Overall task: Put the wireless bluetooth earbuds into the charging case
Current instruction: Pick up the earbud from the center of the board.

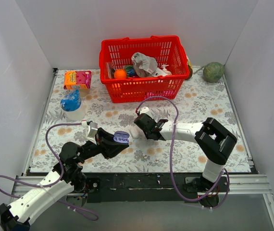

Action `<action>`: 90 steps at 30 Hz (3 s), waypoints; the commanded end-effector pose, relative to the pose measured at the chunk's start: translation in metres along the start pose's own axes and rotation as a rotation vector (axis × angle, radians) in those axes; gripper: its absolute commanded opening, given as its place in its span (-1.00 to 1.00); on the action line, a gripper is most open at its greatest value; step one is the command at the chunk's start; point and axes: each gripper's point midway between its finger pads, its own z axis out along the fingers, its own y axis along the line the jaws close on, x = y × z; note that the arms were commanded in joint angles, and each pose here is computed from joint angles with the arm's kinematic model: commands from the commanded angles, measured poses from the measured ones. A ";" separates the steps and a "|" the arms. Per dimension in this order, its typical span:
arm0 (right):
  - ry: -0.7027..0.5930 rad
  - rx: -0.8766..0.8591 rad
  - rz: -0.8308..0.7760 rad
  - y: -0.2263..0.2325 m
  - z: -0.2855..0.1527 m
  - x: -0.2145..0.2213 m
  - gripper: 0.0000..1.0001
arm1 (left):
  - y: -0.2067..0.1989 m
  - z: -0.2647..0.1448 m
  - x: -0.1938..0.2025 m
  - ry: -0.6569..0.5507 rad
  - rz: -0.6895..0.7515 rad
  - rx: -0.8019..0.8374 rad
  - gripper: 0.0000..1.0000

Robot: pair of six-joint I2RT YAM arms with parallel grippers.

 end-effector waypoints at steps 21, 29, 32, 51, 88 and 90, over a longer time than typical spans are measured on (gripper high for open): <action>0.062 0.026 0.031 -0.022 -0.002 0.029 -0.17 | -0.007 0.003 -0.013 -0.028 0.012 0.026 -1.00; 0.052 0.031 0.077 -0.032 -0.004 0.034 -0.17 | -0.007 0.004 -0.014 -0.031 0.010 0.026 -1.00; 0.039 0.024 0.112 -0.035 -0.005 0.034 -0.18 | -0.007 0.004 -0.012 -0.026 0.005 0.027 -1.00; 0.052 -0.089 0.250 -0.041 -0.002 0.051 -0.68 | -0.007 0.006 -0.012 -0.028 -0.003 0.034 -1.00; -0.267 -0.801 0.240 0.036 -0.130 -0.048 -0.97 | 0.000 -0.003 -0.018 -0.082 0.015 -0.027 -1.00; -0.290 -0.924 0.218 0.043 -0.154 -0.053 -0.97 | 0.003 -0.003 -0.018 -0.079 0.016 -0.044 -1.00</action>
